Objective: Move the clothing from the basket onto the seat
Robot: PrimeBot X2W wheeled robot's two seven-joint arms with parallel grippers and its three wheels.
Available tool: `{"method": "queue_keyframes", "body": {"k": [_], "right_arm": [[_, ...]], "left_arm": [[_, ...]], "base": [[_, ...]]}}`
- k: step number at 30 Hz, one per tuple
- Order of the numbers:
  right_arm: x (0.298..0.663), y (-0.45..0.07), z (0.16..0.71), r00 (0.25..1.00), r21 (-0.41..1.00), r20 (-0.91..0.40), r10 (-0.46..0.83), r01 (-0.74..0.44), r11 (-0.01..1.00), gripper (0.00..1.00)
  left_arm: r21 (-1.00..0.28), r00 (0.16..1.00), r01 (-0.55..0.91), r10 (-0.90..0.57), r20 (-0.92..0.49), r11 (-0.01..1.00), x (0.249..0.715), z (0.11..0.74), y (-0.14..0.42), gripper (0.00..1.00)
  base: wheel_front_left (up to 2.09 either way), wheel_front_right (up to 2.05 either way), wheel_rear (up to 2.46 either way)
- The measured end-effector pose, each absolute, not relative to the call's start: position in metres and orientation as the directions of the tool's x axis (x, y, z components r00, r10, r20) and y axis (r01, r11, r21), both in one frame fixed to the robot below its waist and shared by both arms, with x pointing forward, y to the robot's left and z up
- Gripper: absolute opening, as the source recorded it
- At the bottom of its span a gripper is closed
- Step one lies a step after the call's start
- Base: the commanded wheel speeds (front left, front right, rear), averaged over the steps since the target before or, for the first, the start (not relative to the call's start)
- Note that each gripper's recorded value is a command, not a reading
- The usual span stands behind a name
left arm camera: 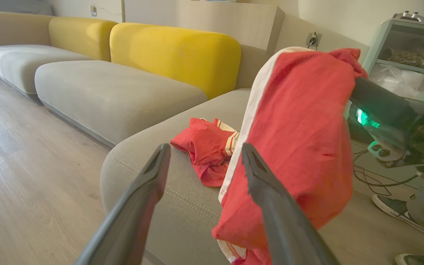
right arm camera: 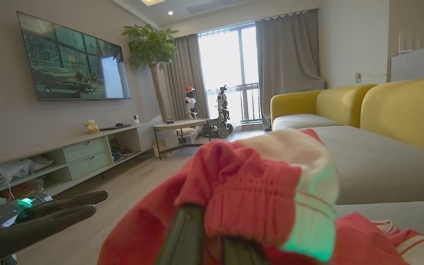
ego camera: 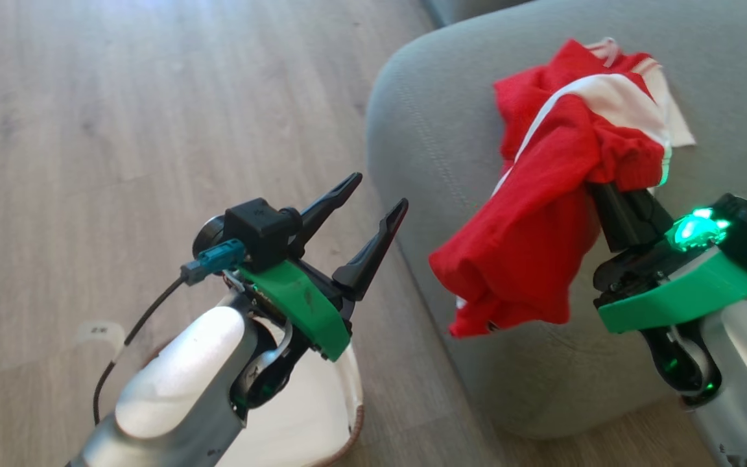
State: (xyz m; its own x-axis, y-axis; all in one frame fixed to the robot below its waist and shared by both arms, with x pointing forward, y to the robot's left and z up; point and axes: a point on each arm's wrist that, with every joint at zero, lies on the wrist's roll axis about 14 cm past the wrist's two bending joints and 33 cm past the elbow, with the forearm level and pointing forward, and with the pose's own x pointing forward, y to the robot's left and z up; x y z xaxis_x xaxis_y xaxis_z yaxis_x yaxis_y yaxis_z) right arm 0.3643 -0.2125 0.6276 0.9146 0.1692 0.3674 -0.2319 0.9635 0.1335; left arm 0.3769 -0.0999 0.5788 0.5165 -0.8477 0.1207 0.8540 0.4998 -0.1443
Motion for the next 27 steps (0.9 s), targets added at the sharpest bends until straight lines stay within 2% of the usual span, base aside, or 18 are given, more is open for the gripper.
{"method": "queue_keyframes", "body": {"k": [17, 27], "right_arm": [[0.313, -0.272, 0.642, 0.918, 0.073, 0.397, -0.015, -0.015, 0.997, 0.00], [0.314, -0.284, 0.641, 0.921, 0.045, 0.387, -0.051, 0.037, 0.998, 0.00]], "left_arm": [[-0.170, 0.341, 0.932, -0.934, 0.110, 0.320, 0.361, 0.565, -0.163, 1.00], [-0.192, 0.326, 0.933, -0.941, 0.093, 0.305, 0.366, 0.551, -0.169, 1.00]], "base": [[0.00, 0.00, 0.00], [0.00, 0.00, 0.00]]}}
